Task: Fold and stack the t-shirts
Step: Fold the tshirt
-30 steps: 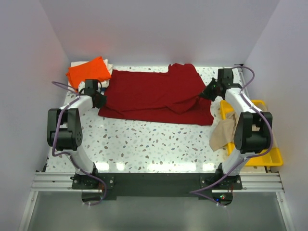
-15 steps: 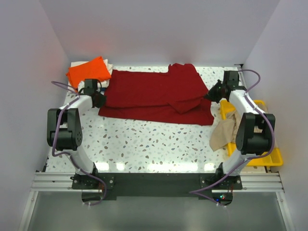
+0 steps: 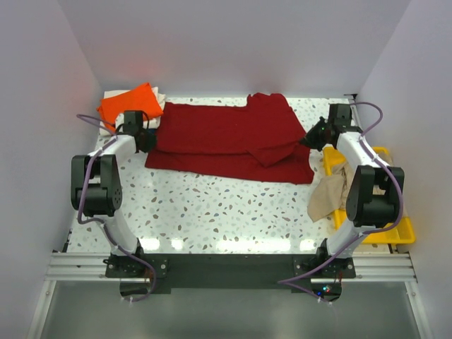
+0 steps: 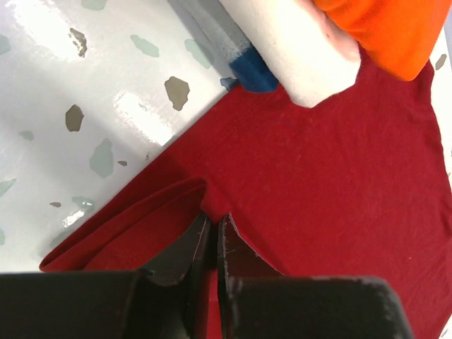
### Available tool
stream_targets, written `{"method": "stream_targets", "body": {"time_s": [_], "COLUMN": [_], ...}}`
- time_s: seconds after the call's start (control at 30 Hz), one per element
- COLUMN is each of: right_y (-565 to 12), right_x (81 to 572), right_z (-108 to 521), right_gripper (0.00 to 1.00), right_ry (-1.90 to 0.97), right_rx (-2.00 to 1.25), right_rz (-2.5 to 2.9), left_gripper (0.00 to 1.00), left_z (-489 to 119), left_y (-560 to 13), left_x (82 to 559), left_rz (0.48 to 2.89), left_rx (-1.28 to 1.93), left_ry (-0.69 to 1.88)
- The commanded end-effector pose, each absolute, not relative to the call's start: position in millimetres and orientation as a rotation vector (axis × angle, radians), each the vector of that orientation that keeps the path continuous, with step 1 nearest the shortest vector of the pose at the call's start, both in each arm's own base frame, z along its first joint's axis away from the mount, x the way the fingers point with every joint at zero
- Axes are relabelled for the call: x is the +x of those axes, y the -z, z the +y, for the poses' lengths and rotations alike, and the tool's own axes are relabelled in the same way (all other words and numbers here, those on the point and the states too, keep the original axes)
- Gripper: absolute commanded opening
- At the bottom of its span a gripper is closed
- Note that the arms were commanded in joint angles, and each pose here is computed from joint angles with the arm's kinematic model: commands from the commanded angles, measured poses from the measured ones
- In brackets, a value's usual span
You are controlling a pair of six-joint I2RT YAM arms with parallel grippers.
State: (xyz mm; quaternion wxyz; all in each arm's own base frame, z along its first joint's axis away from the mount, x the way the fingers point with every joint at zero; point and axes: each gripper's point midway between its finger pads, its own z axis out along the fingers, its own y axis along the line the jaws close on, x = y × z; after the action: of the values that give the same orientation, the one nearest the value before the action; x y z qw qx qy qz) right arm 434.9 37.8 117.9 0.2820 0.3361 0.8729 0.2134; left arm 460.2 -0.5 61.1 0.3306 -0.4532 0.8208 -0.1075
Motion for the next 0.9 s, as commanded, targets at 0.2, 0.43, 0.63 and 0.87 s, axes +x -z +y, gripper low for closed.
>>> {"method": "stream_targets", "body": {"time_s": [0.2,0.43,0.63,0.87], "right_y": [-137.5,-134.9,-134.2,-131.4], "right_x": [449.6,453.6,486.9,519.3], "right_z": [36.9,38.8,47.1,58.8], "right_gripper": [0.0,0.0,0.14,0.57], "right_ry": [-0.626,-0.641,-0.732,-0.823], "right_rx": [0.891,0.896,0.883,0.761], "right_rz": [2.27,2.266,2.256,2.311], "left_gripper": [0.08,0.14,0.35,0.72], "left_z": [2.0,-2.4,-0.4,-4.1], "left_y": [-66.5,-65.5,-85.1,-104.4], "left_x": [483.8,487.9,503.3,506.2], "left_rz": [2.115,2.123,2.068,2.064], "left_rx": [-1.149,-1.124,-1.054,-0.998], "left_ry": [0.316,0.343,0.411,0.477]}}
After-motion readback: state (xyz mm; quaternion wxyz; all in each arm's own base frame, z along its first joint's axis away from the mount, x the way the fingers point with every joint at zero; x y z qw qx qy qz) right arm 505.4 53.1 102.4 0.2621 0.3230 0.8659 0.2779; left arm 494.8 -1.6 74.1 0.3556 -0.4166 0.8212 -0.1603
